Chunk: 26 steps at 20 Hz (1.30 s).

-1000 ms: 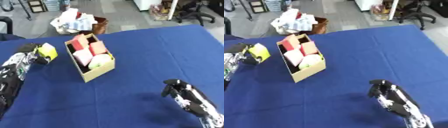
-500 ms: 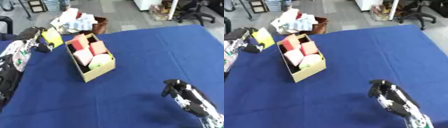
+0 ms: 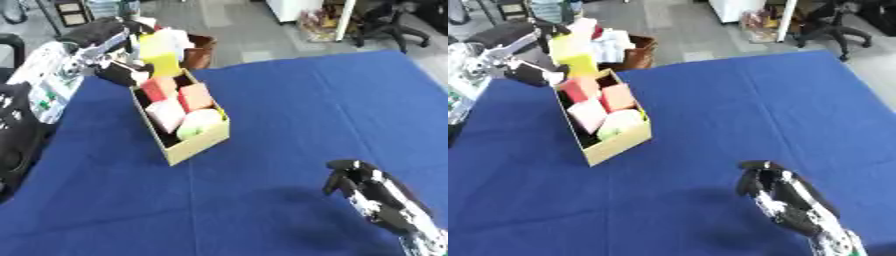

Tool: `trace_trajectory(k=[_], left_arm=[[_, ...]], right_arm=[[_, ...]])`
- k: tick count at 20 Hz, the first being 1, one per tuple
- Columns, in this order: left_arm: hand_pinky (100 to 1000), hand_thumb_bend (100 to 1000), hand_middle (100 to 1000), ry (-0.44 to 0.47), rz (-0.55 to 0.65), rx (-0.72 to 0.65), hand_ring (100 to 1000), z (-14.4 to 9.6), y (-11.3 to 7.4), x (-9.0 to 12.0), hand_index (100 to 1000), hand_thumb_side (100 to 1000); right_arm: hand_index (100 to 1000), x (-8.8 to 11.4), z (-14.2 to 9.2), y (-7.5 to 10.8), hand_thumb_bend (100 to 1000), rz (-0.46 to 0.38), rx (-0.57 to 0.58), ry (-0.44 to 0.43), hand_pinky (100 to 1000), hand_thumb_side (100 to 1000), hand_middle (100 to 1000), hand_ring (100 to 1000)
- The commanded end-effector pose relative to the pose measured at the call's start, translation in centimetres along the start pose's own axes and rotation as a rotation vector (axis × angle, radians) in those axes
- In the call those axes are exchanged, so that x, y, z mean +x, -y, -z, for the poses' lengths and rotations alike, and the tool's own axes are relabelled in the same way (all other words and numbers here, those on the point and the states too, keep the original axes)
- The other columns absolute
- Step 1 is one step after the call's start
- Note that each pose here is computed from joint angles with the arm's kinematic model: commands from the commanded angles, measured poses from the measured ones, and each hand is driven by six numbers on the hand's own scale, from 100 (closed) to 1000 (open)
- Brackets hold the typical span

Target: Pick up objects on the table and place them in the box.

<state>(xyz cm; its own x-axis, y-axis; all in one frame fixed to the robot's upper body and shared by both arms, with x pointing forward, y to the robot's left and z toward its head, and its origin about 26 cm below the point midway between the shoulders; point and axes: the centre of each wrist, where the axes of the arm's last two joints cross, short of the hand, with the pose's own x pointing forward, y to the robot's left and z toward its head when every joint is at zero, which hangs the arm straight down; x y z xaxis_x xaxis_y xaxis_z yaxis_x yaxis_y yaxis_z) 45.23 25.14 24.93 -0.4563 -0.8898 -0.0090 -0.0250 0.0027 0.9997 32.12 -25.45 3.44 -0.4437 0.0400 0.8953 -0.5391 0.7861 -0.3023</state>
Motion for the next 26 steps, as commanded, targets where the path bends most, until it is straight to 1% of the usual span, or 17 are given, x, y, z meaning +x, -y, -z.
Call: trace_trajectory(k=[1, 5, 9, 13, 15, 17, 19, 21, 22, 23, 25, 26], left_arm=[[737, 100, 585, 0.037, 0.049, -0.037, 612, -0.1, -0.8, 0.5, 813, 261], [743, 100, 603, 0.059, 0.074, -0.1, 625, 0.5, 0.7, 0.9, 821, 274], [751, 152, 632, 0.073, 0.108, -0.158, 646, 0.8, 2.5, 1.0, 827, 292], [761, 192, 652, 0.08, 0.148, -0.184, 660, 0.8, 3.4, 0.8, 833, 305], [766, 219, 685, 0.076, 0.165, -0.186, 676, 0.6, 3.6, 0.6, 850, 314], [776, 271, 730, 0.071, 0.175, -0.198, 699, 0.5, 3.8, 0.4, 876, 329], [786, 369, 760, 0.071, 0.187, -0.209, 717, 0.2, 3.9, 0.2, 900, 352], [797, 398, 786, 0.064, 0.205, -0.209, 733, -0.1, 3.8, 0.0, 914, 424], [805, 412, 805, 0.058, 0.213, -0.205, 744, -0.2, 3.7, -0.2, 923, 514], [817, 434, 822, 0.05, 0.219, -0.199, 757, -0.4, 3.6, -0.3, 932, 570], [838, 474, 848, 0.032, 0.236, -0.189, 780, -0.8, 3.4, -0.8, 945, 659], [842, 473, 854, 0.021, 0.241, -0.184, 785, -1.0, 3.2, -1.0, 947, 689]], right_arm=[[781, 0.5, 0.2, 0.6, 100, -0.023, 0.006, 0.01, 569, 429, 537, 577], [781, 0.5, 0.2, 0.5, 100, -0.023, 0.009, 0.01, 569, 431, 537, 577], [781, 0.5, 0.3, 0.6, 100, -0.023, 0.009, 0.011, 569, 430, 537, 577], [781, 0.6, 0.3, 0.5, 100, -0.023, 0.01, 0.012, 569, 431, 537, 577], [781, 0.5, 0.3, 0.5, 100, -0.023, 0.011, 0.011, 570, 431, 537, 577], [781, 0.5, 0.3, 0.5, 100, -0.023, 0.011, 0.01, 570, 432, 537, 577], [781, 0.5, 0.3, 0.5, 100, -0.023, 0.01, 0.01, 570, 431, 537, 577], [781, 0.5, 0.3, 0.6, 100, -0.023, 0.01, 0.01, 570, 431, 537, 577], [781, 0.5, 0.3, 0.5, 100, -0.023, 0.01, 0.01, 570, 431, 537, 577], [782, 0.5, 0.3, 0.5, 100, -0.022, 0.01, 0.009, 570, 431, 537, 577], [782, 0.5, 0.3, 0.6, 100, -0.023, 0.01, 0.009, 570, 431, 537, 577], [782, 0.5, 0.3, 0.6, 100, -0.023, 0.009, 0.009, 570, 431, 537, 577]])
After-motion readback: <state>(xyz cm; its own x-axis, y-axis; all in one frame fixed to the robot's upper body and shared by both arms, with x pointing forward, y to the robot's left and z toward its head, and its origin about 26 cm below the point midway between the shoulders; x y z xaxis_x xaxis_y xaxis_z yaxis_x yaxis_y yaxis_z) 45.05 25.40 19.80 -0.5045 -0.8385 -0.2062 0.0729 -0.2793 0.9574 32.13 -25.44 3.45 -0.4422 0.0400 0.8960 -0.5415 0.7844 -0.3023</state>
